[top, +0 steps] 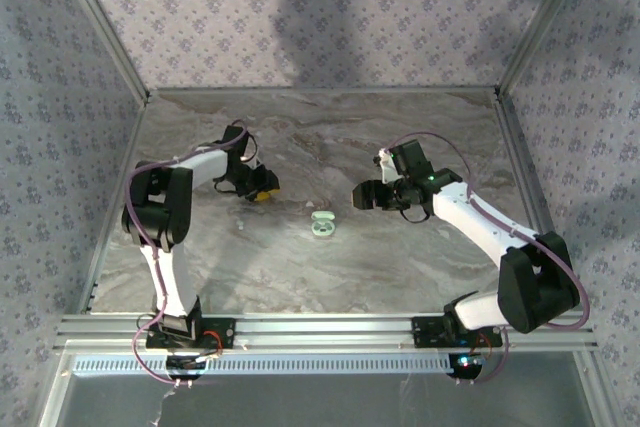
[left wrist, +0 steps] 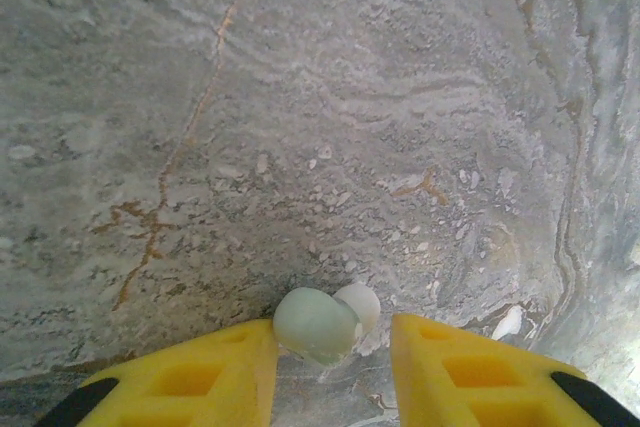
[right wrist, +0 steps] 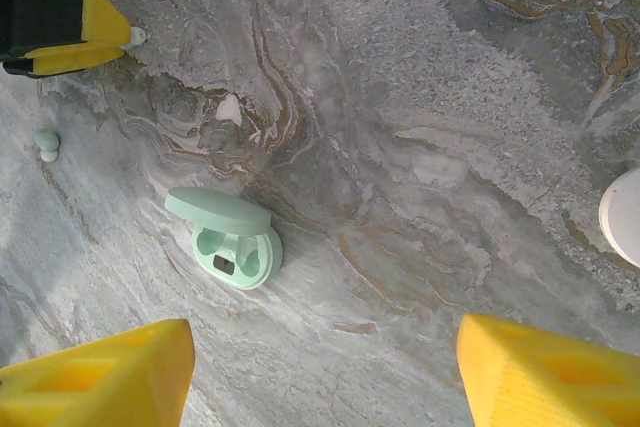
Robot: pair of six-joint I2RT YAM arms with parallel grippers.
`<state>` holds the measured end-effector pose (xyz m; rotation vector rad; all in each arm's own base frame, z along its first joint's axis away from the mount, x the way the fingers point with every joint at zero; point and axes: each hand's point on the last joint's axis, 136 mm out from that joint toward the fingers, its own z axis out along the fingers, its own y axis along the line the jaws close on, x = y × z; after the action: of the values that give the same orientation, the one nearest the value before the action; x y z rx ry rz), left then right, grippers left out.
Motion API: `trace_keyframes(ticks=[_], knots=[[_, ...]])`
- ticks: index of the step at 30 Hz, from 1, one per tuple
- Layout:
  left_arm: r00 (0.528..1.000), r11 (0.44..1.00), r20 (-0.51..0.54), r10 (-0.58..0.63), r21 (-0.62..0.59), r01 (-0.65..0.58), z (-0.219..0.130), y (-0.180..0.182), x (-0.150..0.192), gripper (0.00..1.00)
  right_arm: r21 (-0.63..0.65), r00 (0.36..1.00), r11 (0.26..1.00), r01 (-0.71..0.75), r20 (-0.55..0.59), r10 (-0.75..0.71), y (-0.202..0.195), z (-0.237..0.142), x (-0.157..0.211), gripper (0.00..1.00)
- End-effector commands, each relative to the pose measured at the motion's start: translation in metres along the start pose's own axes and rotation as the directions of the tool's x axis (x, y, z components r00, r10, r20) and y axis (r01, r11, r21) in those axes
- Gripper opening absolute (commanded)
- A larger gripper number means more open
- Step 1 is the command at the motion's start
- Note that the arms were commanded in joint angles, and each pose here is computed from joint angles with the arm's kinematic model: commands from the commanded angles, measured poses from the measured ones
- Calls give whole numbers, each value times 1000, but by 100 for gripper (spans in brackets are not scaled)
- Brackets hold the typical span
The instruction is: Insert the wireless bluetooth earbuds into the charging case
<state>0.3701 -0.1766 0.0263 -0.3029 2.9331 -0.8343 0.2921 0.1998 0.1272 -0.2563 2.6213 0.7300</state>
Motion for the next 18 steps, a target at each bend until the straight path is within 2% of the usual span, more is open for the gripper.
trace_keyframes(ticks=[1,18], knots=[[1000,1000,29,0,8,0,2,-2,-15,34,-10,1000,1000,15,-19,-16,-1,2,6,72],[1000,1000,25,-2,15,2,7,-2,-23,29,-8,1000,1000,9,-21,-9,-3,3,8,72]])
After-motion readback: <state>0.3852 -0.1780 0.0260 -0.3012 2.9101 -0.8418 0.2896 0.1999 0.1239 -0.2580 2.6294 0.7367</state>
